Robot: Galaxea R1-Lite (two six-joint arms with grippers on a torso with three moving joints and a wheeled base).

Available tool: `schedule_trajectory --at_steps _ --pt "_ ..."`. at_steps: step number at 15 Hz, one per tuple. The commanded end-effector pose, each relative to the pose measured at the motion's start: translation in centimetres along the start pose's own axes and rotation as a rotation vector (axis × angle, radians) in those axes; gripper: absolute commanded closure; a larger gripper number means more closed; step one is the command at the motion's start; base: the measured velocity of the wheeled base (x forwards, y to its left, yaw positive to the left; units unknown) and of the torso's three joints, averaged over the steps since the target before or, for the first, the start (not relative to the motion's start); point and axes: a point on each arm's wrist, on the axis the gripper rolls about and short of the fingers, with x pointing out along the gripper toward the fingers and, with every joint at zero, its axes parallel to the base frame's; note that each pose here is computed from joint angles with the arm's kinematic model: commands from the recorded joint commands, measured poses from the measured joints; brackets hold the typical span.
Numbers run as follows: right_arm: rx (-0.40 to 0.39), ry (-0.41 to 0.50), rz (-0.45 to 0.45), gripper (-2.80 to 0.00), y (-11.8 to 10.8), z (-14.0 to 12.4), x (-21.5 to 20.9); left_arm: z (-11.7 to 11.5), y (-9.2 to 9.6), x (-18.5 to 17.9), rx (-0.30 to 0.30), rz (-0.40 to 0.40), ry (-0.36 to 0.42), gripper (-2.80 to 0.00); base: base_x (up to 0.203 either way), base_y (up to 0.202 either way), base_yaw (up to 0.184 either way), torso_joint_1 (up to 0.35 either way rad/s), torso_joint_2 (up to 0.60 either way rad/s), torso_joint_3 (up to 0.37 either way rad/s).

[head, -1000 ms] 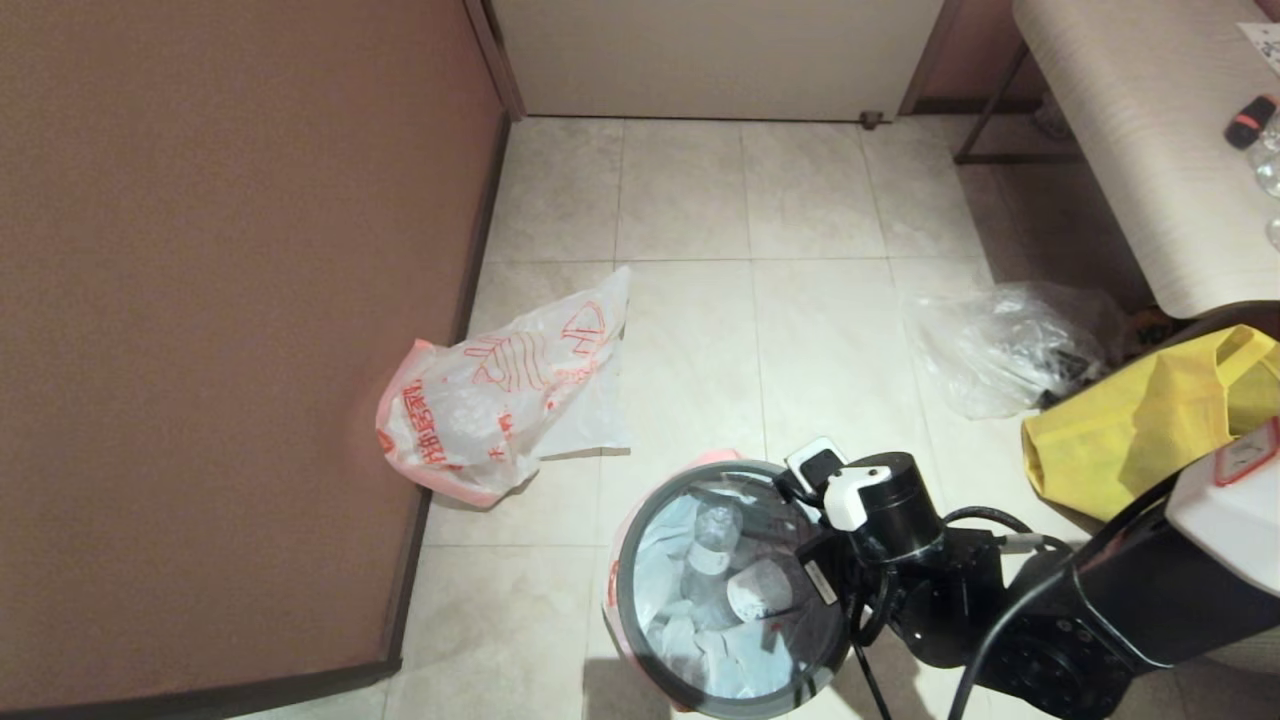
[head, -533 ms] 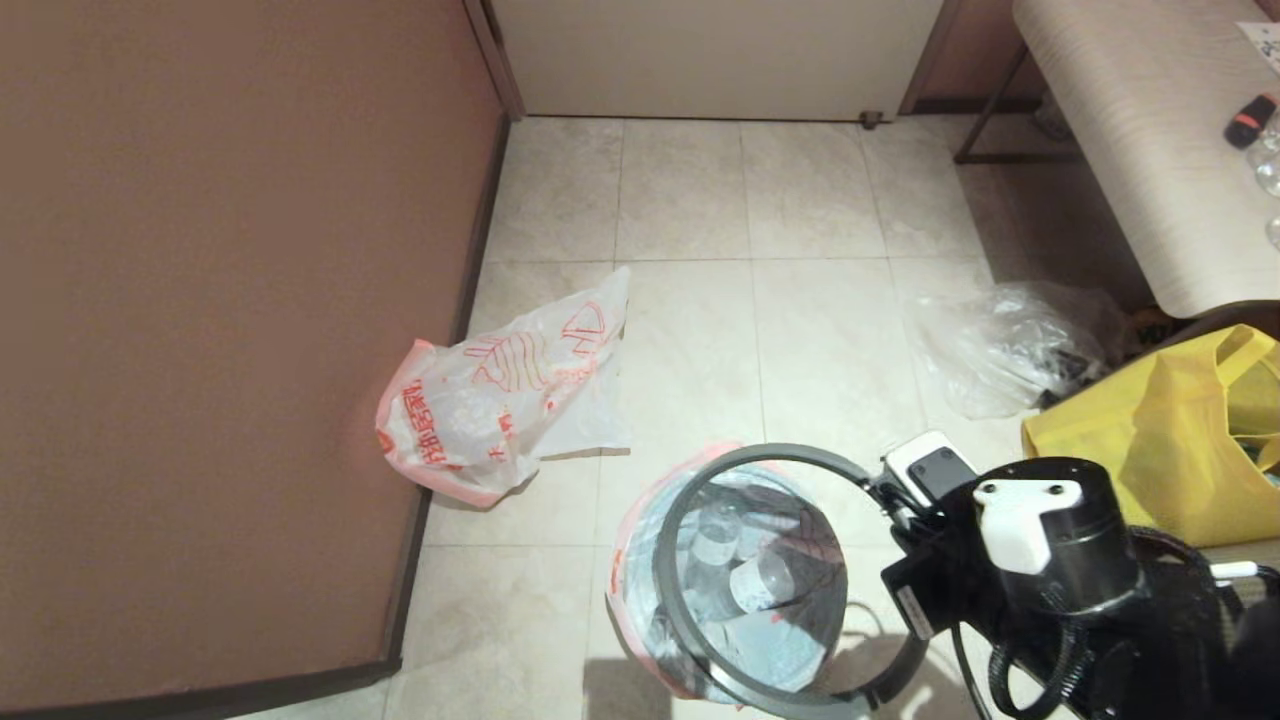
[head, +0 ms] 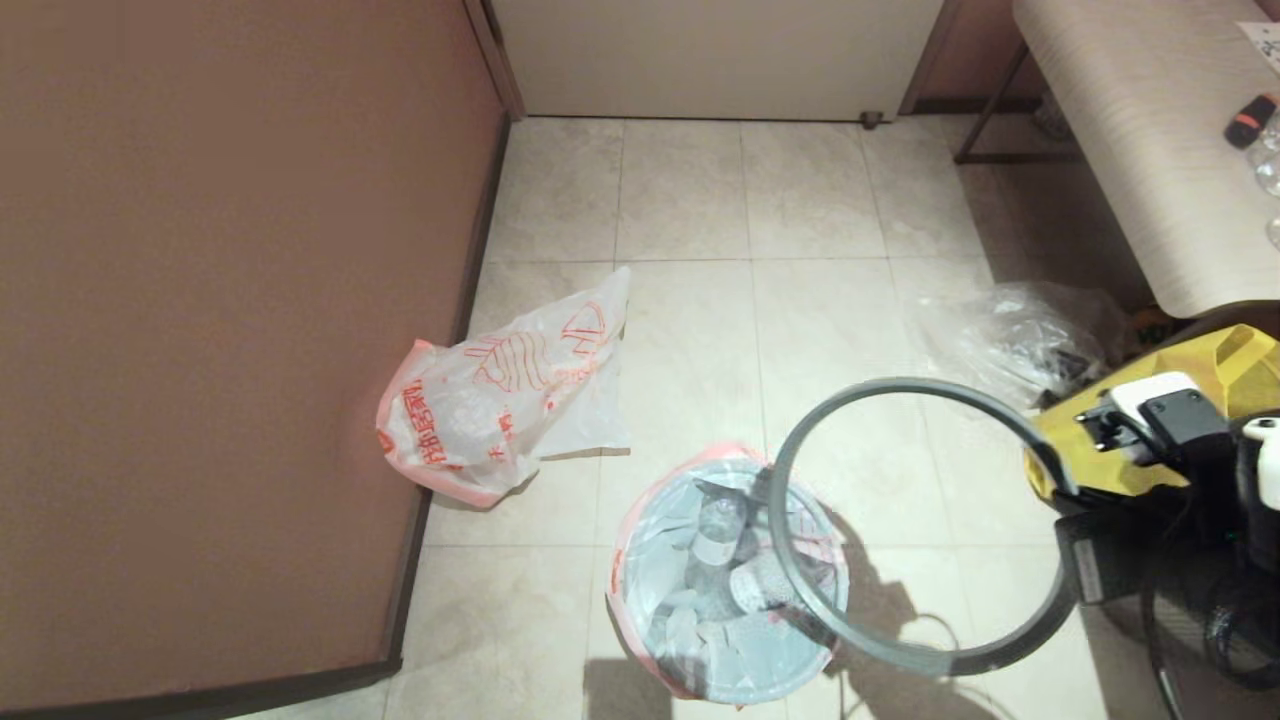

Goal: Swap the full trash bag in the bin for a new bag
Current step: Place the trash can ring on the floor

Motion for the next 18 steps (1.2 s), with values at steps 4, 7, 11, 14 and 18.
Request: schedule_trajectory --at_steps 4,7,11,14,18 --pt "0.086 0.013 -0.177 0.00 -5.6 0.1 1.4 0.0 0.0 0.0 0.000 0.000 0.002 0.00 0.000 0.000 0.000 0.000 0.00 0.000" --pt "0.101 0.079 -0.223 0.00 -6.8 -0.6 5.2 0.0 0.0 0.0 0.000 0.000 0.002 0.00 0.000 0.000 0.000 0.000 0.00 0.000" --pt "0.106 0.143 -0.242 0.00 -8.2 -3.4 11.4 0.0 0.0 0.0 0.000 0.000 0.002 0.00 0.000 0.000 0.000 0.000 0.00 0.000" --pt "0.106 0.195 -0.234 0.00 -8.0 -6.9 16.4 0.0 0.0 0.0 0.000 0.000 0.002 0.00 0.000 0.000 0.000 0.000 0.00 0.000" --pt "0.086 0.225 -0.197 0.00 -6.6 -12.9 22.5 0.0 0.0 0.0 0.000 0.000 0.002 0.00 0.000 0.000 0.000 0.000 0.00 0.000"
